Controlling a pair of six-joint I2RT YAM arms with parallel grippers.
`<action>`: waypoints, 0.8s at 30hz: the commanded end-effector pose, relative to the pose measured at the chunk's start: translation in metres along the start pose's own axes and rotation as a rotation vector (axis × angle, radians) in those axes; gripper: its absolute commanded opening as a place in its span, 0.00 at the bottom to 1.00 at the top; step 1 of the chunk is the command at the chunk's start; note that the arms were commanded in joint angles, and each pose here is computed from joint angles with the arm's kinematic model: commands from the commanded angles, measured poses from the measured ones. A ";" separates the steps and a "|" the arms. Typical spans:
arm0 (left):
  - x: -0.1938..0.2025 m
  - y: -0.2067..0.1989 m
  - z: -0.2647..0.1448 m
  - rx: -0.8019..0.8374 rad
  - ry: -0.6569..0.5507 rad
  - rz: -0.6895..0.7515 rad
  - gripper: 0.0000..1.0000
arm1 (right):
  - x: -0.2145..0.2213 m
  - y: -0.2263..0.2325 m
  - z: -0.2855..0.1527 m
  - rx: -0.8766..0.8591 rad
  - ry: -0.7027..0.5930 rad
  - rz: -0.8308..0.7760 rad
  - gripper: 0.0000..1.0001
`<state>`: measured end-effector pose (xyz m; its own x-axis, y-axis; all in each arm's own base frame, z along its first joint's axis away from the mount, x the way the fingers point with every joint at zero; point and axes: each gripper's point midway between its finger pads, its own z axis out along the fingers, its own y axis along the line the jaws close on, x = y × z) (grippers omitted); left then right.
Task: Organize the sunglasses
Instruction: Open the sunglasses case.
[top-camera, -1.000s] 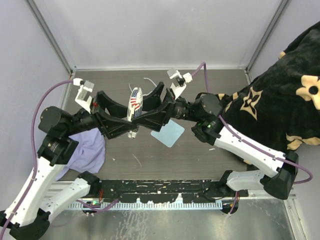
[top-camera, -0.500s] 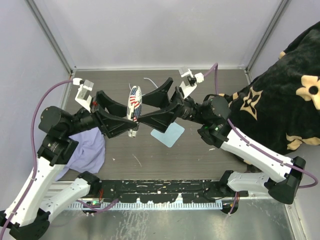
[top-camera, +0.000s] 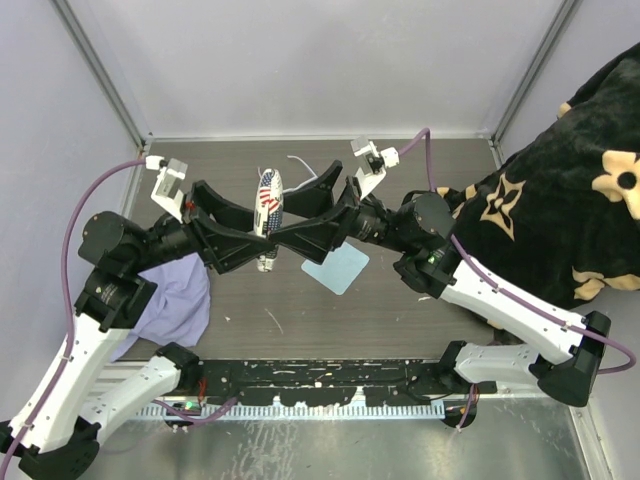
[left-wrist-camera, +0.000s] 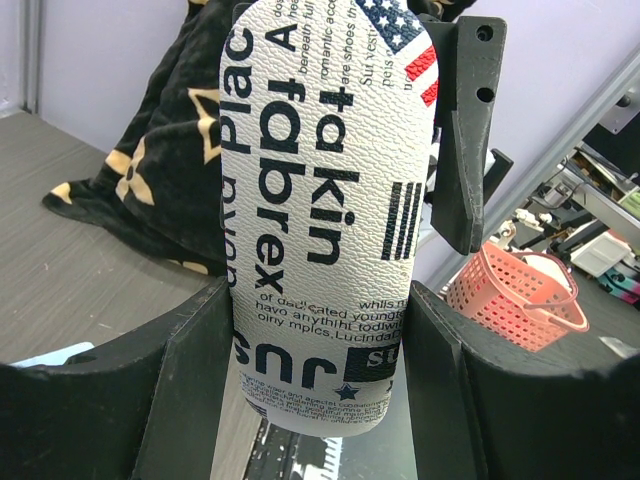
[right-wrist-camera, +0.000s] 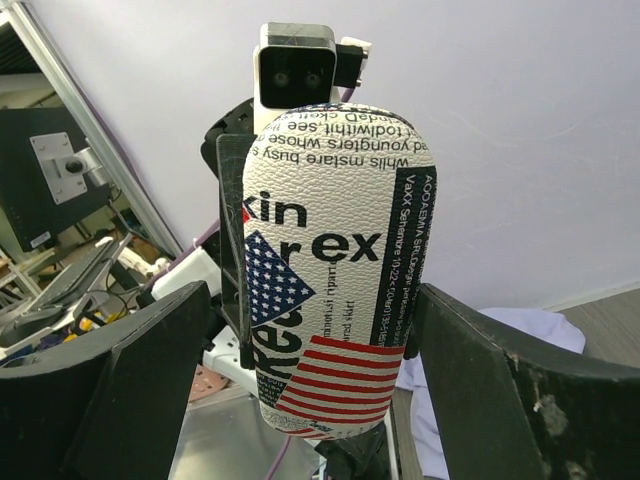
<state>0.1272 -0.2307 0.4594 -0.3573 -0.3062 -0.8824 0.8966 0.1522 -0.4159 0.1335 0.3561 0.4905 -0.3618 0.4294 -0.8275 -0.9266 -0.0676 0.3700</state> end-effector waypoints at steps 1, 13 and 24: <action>-0.016 -0.012 -0.002 0.021 -0.049 0.063 0.00 | -0.013 0.013 0.002 -0.032 -0.041 -0.035 0.86; -0.016 -0.012 -0.003 0.013 -0.056 0.063 0.00 | -0.009 0.012 0.003 -0.032 -0.036 -0.029 0.65; -0.015 -0.016 -0.005 0.022 -0.043 0.054 0.57 | -0.007 0.007 0.003 -0.008 -0.016 -0.056 0.13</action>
<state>0.1243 -0.2300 0.4586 -0.3618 -0.3022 -0.8819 0.8956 0.1498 -0.4188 0.1344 0.3589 0.4881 -0.3551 0.4288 -0.8307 -0.9279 -0.0535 0.3690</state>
